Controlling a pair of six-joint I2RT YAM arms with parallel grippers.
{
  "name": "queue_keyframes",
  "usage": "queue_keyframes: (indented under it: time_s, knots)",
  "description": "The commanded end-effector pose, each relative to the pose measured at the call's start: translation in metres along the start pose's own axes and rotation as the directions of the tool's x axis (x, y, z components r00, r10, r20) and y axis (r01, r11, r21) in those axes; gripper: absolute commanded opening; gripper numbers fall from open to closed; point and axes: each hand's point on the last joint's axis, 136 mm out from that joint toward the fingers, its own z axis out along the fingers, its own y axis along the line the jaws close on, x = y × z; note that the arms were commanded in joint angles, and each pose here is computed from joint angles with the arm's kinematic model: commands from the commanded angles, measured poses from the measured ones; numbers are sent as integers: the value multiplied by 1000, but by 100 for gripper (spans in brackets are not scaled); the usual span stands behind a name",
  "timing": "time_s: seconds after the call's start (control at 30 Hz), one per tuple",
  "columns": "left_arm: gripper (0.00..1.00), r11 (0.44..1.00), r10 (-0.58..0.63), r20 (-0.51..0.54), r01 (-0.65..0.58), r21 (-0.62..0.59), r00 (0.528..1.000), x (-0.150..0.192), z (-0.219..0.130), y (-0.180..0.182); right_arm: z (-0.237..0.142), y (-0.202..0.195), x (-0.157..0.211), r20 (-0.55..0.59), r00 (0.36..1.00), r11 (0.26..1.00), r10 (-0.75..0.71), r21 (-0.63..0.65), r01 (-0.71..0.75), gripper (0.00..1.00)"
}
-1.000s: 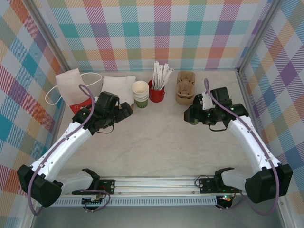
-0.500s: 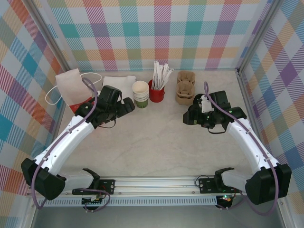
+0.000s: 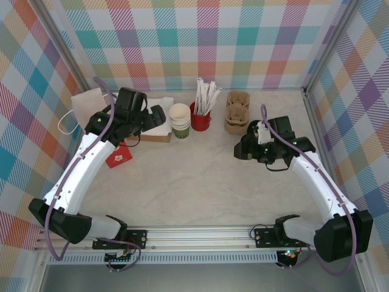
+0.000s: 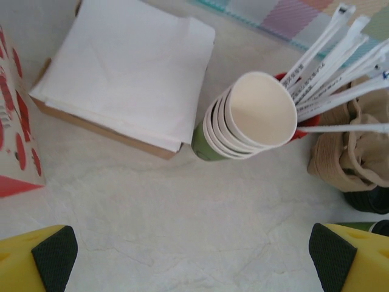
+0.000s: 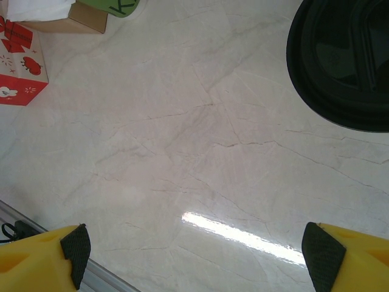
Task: Pack the takeout coffee
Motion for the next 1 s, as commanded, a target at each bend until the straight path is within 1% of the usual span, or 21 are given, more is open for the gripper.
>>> queue_keyframes:
  time_s: [0.0, 0.13, 0.2, 0.37, 0.53, 0.77, 0.97]
  knots:
    - [100, 998, 22, 36, -19, -58, 999, -23, -16, 21, -1, 3, -3, 13, 1000, 1000, -14, -15, 14, 92]
    - [100, 993, -20, 80, 29, -112, 997, -48, -27, 50, 0, 3, -3, 9, 1000, 1000, -16, -14, 16, 92]
    - [100, 991, -53, 101, 65, -120, 993, -59, -30, 63, 1, 3, -3, 4, 1000, 1000, -16, -15, 16, 92]
    - [100, 979, -143, 132, 160, -129, 981, -82, -25, 94, 4, 1, -3, -7, 1000, 1000, -14, -13, 14, 92]
    - [99, 964, -209, 113, 224, -143, 971, -93, 1, 118, 5, 1, -3, -11, 1000, 1000, -16, -11, 16, 92]
    - [95, 958, -258, 66, 264, -112, 964, -100, 39, 122, 8, -2, 1, -24, 1000, 1000, -14, -6, 13, 92]
    - [84, 950, -275, 18, 275, -150, 961, -93, 68, 130, 10, -4, 2, -31, 999, 1000, -14, -5, 14, 92]
